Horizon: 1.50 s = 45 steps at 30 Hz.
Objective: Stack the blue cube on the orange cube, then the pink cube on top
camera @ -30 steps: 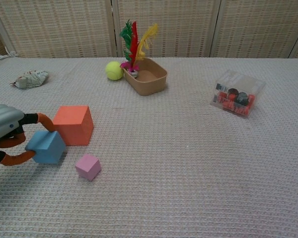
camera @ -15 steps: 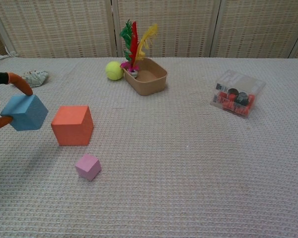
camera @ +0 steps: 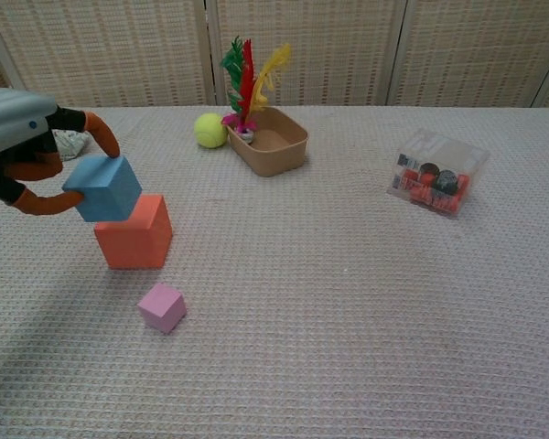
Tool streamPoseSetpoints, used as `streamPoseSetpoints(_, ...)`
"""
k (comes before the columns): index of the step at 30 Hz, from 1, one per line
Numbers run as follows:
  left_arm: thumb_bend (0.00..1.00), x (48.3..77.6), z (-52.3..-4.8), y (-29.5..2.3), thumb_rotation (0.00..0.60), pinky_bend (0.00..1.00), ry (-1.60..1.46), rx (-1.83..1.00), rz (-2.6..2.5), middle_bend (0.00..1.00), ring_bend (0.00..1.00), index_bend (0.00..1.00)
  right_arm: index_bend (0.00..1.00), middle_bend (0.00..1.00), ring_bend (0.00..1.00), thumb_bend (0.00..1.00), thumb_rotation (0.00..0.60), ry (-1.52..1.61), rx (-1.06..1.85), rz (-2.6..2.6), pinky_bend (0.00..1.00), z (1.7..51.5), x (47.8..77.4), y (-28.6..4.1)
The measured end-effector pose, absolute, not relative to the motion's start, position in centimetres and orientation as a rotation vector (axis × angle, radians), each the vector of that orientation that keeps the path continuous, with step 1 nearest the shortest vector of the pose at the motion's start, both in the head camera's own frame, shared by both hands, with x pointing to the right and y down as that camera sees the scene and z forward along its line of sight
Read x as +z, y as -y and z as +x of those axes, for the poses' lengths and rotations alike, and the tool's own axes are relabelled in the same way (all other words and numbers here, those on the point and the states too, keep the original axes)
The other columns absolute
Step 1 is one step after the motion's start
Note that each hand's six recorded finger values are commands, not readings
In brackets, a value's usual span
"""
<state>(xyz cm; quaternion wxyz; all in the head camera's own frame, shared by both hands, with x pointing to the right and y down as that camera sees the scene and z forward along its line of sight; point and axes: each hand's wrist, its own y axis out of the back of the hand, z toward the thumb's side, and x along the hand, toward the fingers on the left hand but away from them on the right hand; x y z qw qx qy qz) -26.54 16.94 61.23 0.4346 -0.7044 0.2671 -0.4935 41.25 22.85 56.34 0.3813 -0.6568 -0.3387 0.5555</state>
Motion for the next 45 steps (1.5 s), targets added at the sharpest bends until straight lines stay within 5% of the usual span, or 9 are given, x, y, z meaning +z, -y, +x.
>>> streamPoseSetpoints(12, 0.37, 63.2, -23.0, -15.5, 0.600, 1.00, -0.628, -1.279, -1.706, 1.00, 1.00, 0.58, 0.00, 0.00, 0.00, 0.08, 0.600, 0.869, 1.426, -1.675, 0.00, 41.6, 56.1, -22.8)
streamPoseSetpoints(45, 0.37, 64.3, -24.0, -15.0, 0.600, 1.00, -0.595, -1.380, -1.623, 1.00, 1.00, 0.60, 0.00, 0.00, 0.00, 0.08, 0.600, 0.864, 1.436, -1.672, 0.00, 41.7, 56.2, -22.8)
